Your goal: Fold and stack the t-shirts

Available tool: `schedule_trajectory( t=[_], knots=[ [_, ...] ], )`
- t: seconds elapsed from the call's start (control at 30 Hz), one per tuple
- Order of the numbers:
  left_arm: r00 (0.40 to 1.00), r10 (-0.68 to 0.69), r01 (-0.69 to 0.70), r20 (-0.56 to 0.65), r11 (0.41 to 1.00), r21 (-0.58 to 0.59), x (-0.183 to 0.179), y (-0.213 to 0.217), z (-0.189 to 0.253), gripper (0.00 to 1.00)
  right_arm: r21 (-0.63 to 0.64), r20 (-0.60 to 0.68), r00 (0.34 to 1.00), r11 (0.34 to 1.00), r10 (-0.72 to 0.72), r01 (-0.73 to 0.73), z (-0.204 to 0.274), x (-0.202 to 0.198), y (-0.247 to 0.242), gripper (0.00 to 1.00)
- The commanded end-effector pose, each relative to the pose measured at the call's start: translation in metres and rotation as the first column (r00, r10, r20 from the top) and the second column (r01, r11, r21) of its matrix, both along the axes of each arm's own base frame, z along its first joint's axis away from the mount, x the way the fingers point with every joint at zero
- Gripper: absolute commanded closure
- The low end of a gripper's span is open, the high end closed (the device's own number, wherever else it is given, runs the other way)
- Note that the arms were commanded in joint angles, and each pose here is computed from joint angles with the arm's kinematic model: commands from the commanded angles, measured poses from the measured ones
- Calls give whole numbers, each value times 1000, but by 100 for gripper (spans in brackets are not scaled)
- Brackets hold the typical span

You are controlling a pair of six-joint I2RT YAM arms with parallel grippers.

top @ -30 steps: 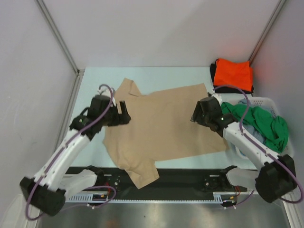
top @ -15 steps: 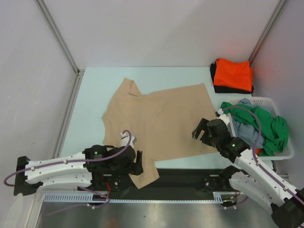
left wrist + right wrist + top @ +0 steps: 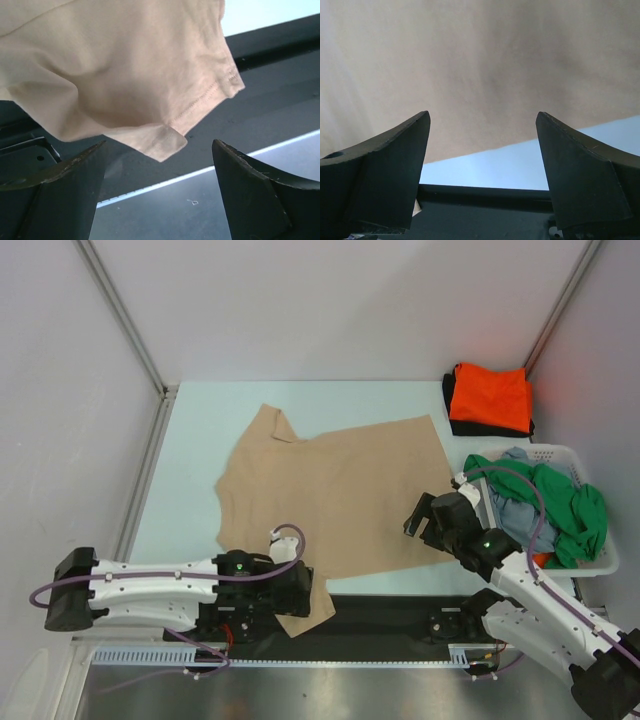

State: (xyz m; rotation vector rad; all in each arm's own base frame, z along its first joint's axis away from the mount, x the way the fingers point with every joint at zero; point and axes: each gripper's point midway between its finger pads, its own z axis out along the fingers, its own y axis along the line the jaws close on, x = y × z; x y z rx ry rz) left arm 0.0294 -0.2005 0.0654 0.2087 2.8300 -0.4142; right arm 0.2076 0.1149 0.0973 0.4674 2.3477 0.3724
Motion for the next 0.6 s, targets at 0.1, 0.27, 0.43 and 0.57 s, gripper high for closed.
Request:
schedule_trajectory(
  t=[0.1, 0.27, 0.43, 0.57],
  knots=[
    [999, -2, 2, 37, 1000, 25, 8, -14, 2, 13, -4, 10, 1000, 1000, 7, -7, -4, 2, 1, 10],
    [998, -58, 54, 39, 993, 108, 9, -20, -3, 19, -7, 5, 1000, 1000, 8, -8, -6, 0, 1, 10],
    [995, -91, 84, 36, 982, 168, 10, -20, -9, 39, -40, -7, 1000, 999, -23, 22, -9, -3, -9, 11],
    [993, -118, 115, 8, 982, 153, 4, -24, -14, 48, -81, -32, 996, 993, -89, 86, -15, -7, -22, 11]
  ],
)
